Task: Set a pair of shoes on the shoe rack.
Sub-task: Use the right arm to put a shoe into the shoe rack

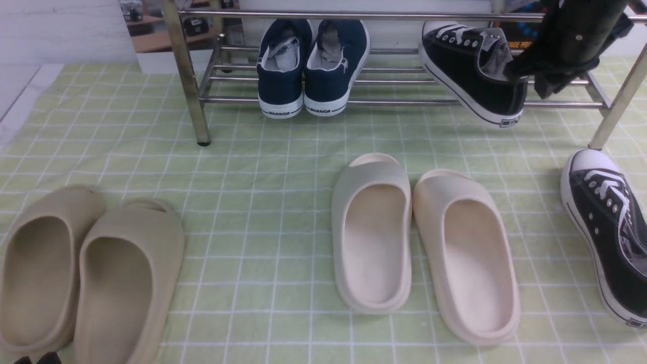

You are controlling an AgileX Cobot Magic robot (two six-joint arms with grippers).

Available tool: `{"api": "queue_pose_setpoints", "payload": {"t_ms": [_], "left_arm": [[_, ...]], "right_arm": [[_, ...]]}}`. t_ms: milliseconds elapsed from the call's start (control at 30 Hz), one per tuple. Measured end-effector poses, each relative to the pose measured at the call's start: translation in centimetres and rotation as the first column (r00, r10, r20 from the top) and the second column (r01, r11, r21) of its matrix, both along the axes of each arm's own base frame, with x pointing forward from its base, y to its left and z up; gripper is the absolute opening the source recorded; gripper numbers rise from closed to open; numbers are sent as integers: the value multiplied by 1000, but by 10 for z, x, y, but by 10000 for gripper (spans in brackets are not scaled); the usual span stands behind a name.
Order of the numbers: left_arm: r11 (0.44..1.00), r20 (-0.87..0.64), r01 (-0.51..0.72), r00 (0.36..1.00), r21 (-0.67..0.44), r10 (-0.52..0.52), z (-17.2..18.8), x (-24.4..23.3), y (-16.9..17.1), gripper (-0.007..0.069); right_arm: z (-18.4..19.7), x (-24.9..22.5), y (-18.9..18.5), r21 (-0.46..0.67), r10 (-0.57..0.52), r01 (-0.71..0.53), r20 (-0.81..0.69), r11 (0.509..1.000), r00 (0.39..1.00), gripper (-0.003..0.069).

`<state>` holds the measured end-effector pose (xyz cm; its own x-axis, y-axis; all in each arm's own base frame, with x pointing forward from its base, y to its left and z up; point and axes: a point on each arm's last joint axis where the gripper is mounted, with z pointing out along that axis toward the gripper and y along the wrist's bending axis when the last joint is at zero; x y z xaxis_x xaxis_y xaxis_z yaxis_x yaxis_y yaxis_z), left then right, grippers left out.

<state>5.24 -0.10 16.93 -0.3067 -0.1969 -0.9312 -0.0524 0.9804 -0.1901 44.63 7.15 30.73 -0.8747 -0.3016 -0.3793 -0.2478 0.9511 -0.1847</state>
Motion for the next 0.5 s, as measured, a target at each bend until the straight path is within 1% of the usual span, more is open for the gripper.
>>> {"api": "queue_pose_setpoints", "payload": {"t_ms": [33,67,100,267,500], "left_arm": [[1000,0,0,1000,0,0,0,0,0,218],[1000,0,0,1000,0,0,0,0,0,218],[1000,0,0,1000,0,0,0,0,0,220],[1000,0,0,1000,0,0,0,0,0,224],[1000,0,0,1000,0,0,0,0,0,225]], "right_arm": [[-9,3,-1,3,-1,1,-6,1000,1000,33],[-22,8,-1,6,1,-1,-4,1000,1000,3],[-29,11,-1,7,6,-6,1,1000,1000,-2],[-56,28,5,39,10,-12,50,999,999,-3],[-55,28,16,45,31,-34,72,998,997,-3]]}}
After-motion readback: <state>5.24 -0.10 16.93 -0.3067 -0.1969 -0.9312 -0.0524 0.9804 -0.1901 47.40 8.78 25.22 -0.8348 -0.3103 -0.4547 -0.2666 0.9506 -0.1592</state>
